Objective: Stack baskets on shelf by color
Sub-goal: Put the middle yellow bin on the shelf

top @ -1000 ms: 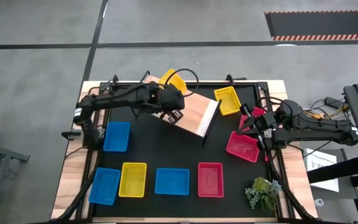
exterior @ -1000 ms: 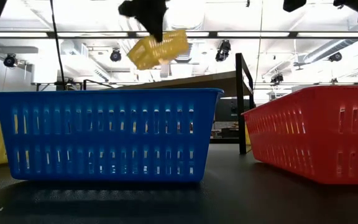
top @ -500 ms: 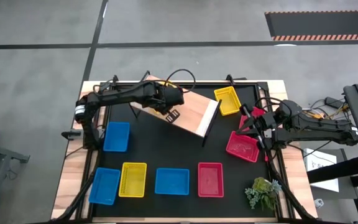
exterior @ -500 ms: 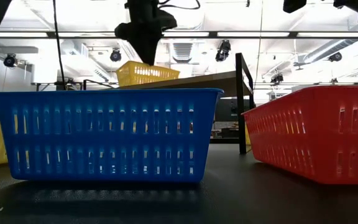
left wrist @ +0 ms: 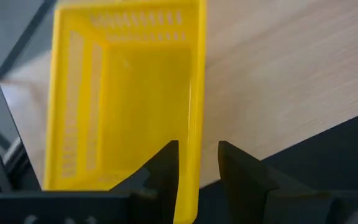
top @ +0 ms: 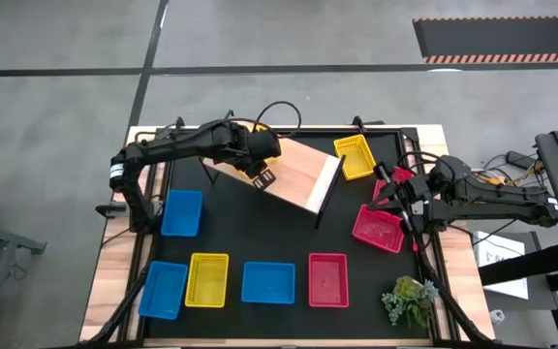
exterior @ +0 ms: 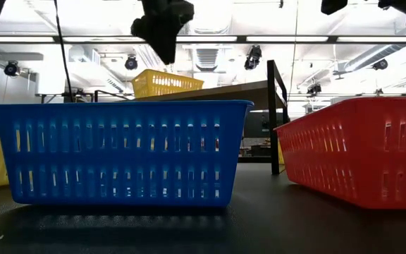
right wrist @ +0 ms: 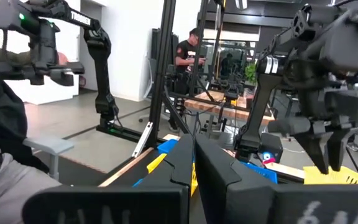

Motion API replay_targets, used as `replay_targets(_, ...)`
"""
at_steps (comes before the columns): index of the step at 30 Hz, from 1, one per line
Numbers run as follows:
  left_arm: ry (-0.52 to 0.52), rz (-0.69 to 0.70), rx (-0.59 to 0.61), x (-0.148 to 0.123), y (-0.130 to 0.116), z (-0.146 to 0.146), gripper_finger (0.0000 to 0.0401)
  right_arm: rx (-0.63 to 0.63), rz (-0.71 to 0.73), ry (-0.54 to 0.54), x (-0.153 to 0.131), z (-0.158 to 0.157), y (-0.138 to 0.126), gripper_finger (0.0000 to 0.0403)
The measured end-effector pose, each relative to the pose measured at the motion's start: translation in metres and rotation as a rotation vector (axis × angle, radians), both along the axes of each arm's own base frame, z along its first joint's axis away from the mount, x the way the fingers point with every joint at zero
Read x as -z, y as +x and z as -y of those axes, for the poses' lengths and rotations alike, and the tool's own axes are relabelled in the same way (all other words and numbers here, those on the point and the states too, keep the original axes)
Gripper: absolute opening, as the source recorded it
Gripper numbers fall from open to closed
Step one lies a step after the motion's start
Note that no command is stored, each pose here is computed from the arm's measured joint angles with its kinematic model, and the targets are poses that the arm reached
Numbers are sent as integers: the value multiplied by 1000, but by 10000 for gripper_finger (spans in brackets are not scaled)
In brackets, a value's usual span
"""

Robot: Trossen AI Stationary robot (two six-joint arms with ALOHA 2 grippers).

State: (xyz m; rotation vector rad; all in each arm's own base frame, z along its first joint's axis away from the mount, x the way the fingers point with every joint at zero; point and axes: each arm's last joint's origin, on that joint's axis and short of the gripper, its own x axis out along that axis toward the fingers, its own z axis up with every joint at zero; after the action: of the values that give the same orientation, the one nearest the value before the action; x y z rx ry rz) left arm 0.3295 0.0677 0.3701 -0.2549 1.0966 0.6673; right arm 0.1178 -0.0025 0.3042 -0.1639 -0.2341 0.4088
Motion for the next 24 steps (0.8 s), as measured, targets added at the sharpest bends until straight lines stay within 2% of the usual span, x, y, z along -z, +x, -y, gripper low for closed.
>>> replay_targets(6,4,222,234,-14,22,12,95,2,6,-7,0,0,0,9)
replay_targets(9,38,270,335,-13,35,19,95,2,6,-7,0,0,0,9)
replay_targets(13,64,194,420,7,52,21,92,2,6,-7,0,0,0,9)
replay_targets(16,113,64,479,26,59,21,65,2,6,-7,0,0,0,9)
replay_targets(19,181,-74,483,40,61,19,13,4,5,-5,0,0,0,9)
replay_targets(22,193,-159,498,49,61,13,5,20,3,0,0,1,0,9)
replay_targets(24,237,-190,473,53,63,10,2,38,1,4,0,1,1,9)
